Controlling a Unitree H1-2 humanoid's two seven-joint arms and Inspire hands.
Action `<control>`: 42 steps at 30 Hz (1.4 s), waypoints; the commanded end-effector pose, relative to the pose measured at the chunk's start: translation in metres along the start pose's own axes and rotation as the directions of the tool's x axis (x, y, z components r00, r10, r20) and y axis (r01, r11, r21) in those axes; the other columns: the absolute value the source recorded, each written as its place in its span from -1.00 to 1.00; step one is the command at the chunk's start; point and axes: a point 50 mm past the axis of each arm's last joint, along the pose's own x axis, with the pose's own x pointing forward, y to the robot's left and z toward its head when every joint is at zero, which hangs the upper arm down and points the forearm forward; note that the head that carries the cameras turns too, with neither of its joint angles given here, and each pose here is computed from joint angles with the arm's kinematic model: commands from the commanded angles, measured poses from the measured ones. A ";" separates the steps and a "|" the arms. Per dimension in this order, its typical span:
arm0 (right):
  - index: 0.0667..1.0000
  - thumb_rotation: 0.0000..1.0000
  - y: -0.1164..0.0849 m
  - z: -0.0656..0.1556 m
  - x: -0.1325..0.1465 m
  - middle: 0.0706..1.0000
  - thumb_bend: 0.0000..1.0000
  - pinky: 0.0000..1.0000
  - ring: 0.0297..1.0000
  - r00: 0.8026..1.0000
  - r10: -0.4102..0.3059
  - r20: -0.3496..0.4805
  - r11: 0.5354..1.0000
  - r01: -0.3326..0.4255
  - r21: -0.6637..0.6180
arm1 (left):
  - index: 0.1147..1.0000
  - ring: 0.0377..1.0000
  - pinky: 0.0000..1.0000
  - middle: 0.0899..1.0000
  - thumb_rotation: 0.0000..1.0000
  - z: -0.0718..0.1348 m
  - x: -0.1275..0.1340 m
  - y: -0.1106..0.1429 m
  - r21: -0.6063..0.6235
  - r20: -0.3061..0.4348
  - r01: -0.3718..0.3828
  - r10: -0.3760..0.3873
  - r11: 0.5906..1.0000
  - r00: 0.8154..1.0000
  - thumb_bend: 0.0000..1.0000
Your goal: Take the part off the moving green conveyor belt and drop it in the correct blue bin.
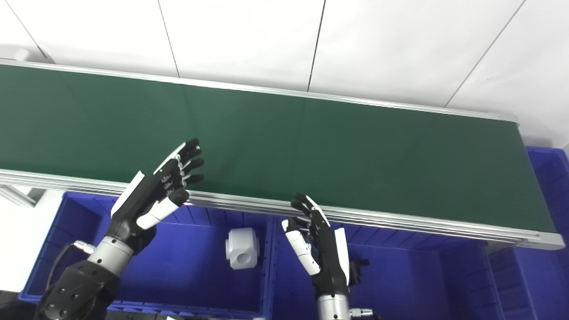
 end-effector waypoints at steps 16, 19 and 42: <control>0.66 0.70 0.024 0.003 0.012 0.60 0.57 0.06 0.34 0.999 0.003 0.049 0.999 -0.004 0.033 | 0.91 0.93 0.81 0.91 0.20 -0.014 0.000 0.018 0.017 0.046 0.025 -0.026 1.000 0.999 0.40; 0.66 0.75 0.028 0.002 0.014 0.63 0.57 0.12 0.36 0.999 0.008 0.047 1.000 -0.009 0.020 | 0.91 0.93 0.84 0.90 0.25 -0.012 -0.002 0.025 0.021 0.058 0.016 -0.017 1.000 0.998 0.42; 0.65 0.80 0.033 0.001 0.017 0.64 0.57 0.29 0.42 0.999 0.005 0.049 1.000 -0.005 0.004 | 0.87 0.85 0.84 0.85 0.21 -0.020 -0.003 0.047 0.033 0.135 -0.098 0.093 0.995 0.987 0.39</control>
